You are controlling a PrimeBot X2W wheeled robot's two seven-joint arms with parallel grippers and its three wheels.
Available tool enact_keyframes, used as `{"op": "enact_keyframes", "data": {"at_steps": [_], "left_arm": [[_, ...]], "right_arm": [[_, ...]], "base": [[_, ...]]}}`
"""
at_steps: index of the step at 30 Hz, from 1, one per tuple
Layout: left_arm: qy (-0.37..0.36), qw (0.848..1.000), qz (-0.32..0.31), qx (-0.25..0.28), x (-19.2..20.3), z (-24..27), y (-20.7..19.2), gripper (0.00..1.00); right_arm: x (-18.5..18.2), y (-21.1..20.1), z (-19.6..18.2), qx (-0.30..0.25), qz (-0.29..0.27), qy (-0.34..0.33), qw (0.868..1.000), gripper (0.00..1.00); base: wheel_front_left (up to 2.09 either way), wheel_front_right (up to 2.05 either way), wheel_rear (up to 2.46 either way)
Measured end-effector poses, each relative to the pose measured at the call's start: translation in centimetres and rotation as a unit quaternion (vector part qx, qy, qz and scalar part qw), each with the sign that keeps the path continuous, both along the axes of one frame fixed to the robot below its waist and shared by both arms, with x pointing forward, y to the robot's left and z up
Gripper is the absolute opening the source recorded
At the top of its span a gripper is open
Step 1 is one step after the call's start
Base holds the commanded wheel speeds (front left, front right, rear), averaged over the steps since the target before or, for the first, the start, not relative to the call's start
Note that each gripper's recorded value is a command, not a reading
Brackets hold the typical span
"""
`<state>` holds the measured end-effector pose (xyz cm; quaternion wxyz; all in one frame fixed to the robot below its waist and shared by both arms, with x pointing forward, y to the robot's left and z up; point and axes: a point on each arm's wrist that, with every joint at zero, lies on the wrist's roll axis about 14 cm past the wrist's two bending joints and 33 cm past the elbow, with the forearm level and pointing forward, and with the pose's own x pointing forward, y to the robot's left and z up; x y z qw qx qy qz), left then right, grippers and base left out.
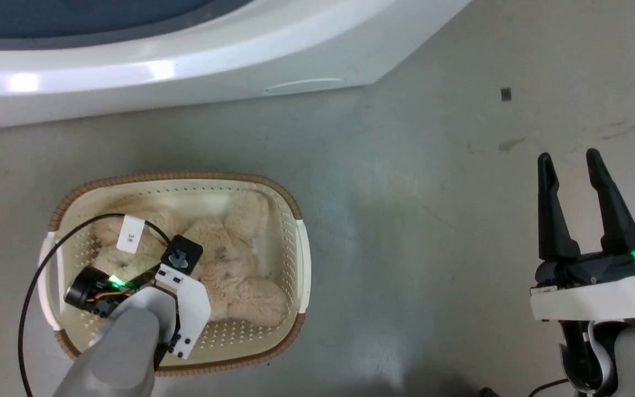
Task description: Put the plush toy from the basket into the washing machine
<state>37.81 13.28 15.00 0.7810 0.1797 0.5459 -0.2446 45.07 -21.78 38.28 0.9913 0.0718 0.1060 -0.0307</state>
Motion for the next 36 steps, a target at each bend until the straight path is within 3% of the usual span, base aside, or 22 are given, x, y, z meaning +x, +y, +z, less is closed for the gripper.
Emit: {"op": "enact_keyframes", "data": {"at_steps": [13, 15, 24, 36], "left_arm": [[0.042, 0.998, -0.036, 0.024, -0.8, -4.2, 0.4, 1.00], [0.047, 0.998, -0.044, 0.027, -0.9, -4.7, 0.5, 0.00], [0.056, 0.996, -0.061, 0.035, -1.3, -5.2, 1.1, 0.00], [0.008, 0.998, -0.055, 0.008, -0.7, -1.3, 1.0, 0.00]], "right_arm": [[0.6, -0.7, -2.8, 0.004, -0.012, 0.017, 1.000, 1.00], [0.7, -0.8, -3.0, 0.004, -0.013, 0.016, 1.000, 1.00], [1.0, -1.7, -2.2, 0.012, -0.029, -0.002, 0.999, 1.00], [0.2, -2.2, 0.8, 0.020, -0.043, -0.036, 0.998, 1.00]], "base": [[0.00, 0.00, 0.00], [0.00, 0.00, 0.00], [0.00, 0.00, 0.00], [0.00, 0.00, 0.00]]}}
